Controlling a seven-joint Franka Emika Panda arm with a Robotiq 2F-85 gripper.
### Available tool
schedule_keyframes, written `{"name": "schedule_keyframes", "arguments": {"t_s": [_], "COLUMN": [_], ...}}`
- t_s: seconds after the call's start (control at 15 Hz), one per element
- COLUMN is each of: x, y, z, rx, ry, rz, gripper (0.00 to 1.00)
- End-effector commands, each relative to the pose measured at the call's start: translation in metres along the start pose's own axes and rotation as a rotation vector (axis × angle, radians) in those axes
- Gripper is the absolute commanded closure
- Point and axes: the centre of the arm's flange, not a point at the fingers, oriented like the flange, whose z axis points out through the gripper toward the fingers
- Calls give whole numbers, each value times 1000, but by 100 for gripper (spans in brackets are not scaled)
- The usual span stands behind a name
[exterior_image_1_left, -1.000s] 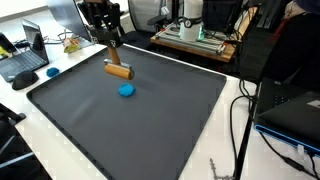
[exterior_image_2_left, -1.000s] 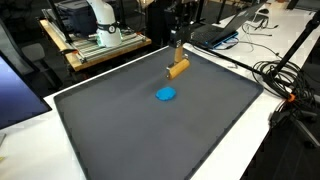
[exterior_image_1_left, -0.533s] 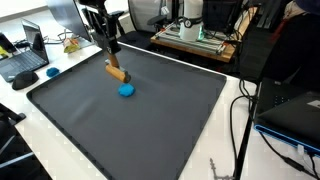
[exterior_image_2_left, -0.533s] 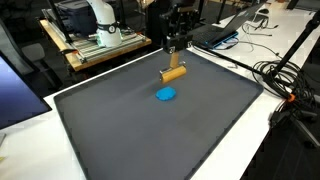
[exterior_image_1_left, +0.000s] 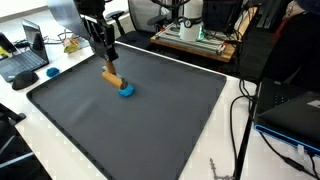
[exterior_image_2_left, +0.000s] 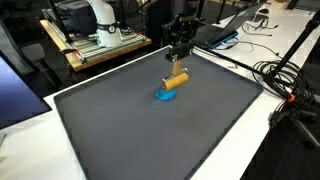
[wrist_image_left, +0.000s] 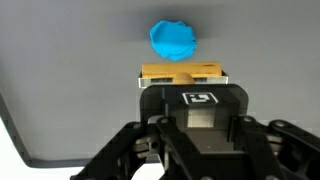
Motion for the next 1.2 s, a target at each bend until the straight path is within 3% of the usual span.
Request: {"name": "schedule_keyframes", "arguments": {"t_s": [0.0,0.07,0.33,0.67,0.93,1.13], "x": [0,0,0,-6,-3,-9], "y": [0,0,4,17,36,40], "z": [0,0,14,32,44,52], "rx": [0,0,81,136,92,52], "ry": [0,0,-101,-73,-24,-41], "rz": [-4,-5,193,432,616,666], "gripper": [53,78,78,78,78,78]}}
